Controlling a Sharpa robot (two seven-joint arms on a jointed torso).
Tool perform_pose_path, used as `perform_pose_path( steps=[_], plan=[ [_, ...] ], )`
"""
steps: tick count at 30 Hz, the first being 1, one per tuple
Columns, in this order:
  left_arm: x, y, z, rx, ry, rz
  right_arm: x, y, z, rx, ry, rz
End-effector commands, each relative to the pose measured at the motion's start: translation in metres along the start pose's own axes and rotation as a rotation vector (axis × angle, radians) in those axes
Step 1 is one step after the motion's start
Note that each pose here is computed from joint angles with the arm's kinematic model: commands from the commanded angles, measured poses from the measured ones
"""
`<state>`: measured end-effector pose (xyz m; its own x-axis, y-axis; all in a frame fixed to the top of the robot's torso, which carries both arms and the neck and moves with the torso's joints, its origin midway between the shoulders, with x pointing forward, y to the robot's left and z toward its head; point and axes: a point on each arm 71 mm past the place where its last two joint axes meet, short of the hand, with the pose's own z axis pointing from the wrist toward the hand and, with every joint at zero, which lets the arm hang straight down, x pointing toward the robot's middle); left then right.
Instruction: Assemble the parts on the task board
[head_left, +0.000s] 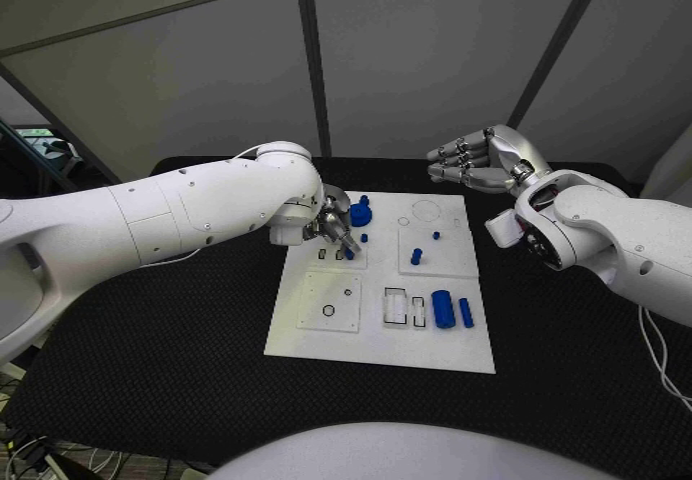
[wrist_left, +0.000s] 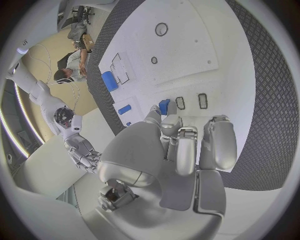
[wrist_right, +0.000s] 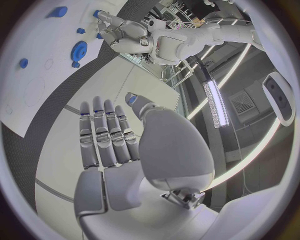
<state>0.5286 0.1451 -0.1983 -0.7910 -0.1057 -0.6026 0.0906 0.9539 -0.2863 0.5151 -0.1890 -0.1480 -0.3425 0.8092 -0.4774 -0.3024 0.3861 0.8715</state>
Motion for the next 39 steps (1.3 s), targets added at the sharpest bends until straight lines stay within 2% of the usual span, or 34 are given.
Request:
perform_pose_path(
  steps=[1,11,16,23,30,34,39],
  plan=[
    [0.0006,-0.0009,-0.0001,0.014,0.008,-0.032,0.001,0.001,0.001,-0.005,0.010,0.000],
    [0.0014,0.0018,-0.0016,0.029,0.017,-0.082,0.001,0.001,0.001,0.000,0.015,0.001],
    [0.0009,0.0055,-0.0050,0.038,-0.013,-0.136,0.000,0.000,0.001,0.002,0.017,0.000],
    [-0.0006,0.0134,-0.0132,0.043,-0.089,-0.205,-0.002,-0.002,0.000,0.008,0.013,-0.002],
    [0.0006,0.0234,-0.0230,0.035,-0.192,-0.246,-0.004,-0.003,-0.001,0.013,0.011,-0.004],
    [0.0063,0.0301,-0.0266,0.028,-0.251,-0.258,-0.005,-0.004,-0.001,0.015,0.010,-0.005],
    [0.0178,0.0363,-0.0268,0.020,-0.320,-0.262,-0.006,-0.004,-0.001,0.017,0.008,-0.006]
  ],
)
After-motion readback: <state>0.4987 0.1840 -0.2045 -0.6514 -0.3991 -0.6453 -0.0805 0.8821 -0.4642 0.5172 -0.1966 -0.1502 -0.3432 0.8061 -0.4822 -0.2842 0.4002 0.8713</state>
